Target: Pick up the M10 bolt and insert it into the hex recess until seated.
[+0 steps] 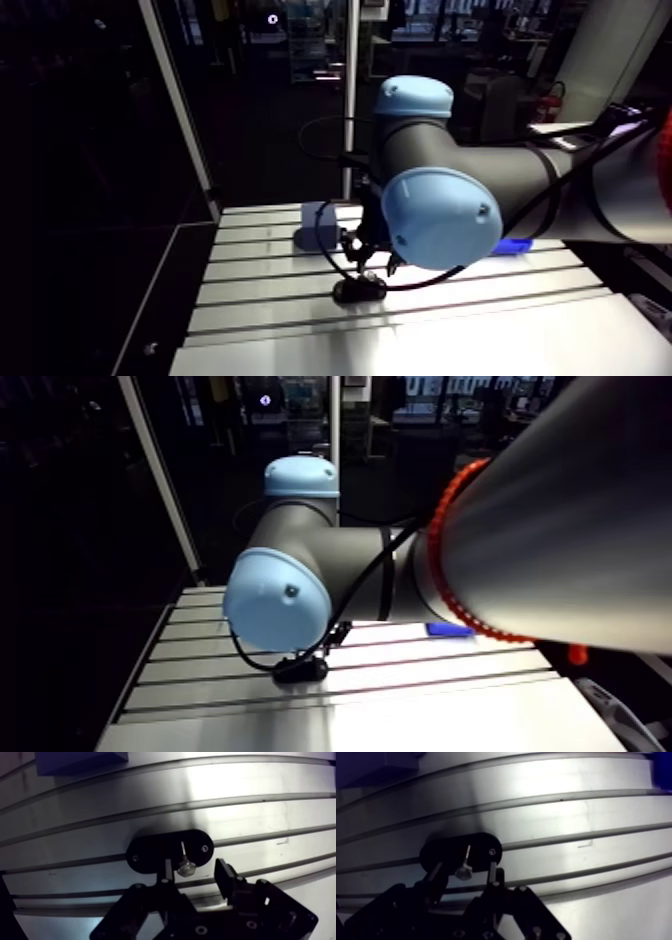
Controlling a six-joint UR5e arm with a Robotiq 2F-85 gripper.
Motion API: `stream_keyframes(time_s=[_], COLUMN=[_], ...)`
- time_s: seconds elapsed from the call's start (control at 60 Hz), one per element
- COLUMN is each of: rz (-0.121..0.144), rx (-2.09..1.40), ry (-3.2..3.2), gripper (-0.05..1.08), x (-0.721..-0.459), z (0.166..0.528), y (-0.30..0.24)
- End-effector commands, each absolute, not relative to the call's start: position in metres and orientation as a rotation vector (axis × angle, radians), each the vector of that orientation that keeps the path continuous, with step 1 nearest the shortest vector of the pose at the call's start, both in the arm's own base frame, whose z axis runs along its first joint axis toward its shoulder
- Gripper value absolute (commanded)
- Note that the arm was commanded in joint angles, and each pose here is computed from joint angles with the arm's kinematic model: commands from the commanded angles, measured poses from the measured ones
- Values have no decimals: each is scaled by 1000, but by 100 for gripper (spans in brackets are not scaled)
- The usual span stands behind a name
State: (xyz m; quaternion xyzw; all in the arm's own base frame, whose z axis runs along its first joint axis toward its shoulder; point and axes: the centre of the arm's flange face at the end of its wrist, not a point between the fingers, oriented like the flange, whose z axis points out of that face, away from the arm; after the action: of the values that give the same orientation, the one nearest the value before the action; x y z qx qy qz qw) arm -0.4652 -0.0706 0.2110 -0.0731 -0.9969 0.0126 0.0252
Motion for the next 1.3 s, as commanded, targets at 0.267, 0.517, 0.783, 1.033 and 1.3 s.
stream_keyframes(time_s=[0.267, 0.517, 0.783, 1.033, 1.3], rz=[56, 56, 57, 57, 56], rx=[-223, -220, -219, -219, -216], ry=[-3087, -3085, -3093, -3093, -3092], gripper=[46, 48, 49, 52, 56], x=[-465, -465, -465, -465, -465], z=[209, 209, 206, 206, 206], y=[-72, -73, -73, -73, -74])
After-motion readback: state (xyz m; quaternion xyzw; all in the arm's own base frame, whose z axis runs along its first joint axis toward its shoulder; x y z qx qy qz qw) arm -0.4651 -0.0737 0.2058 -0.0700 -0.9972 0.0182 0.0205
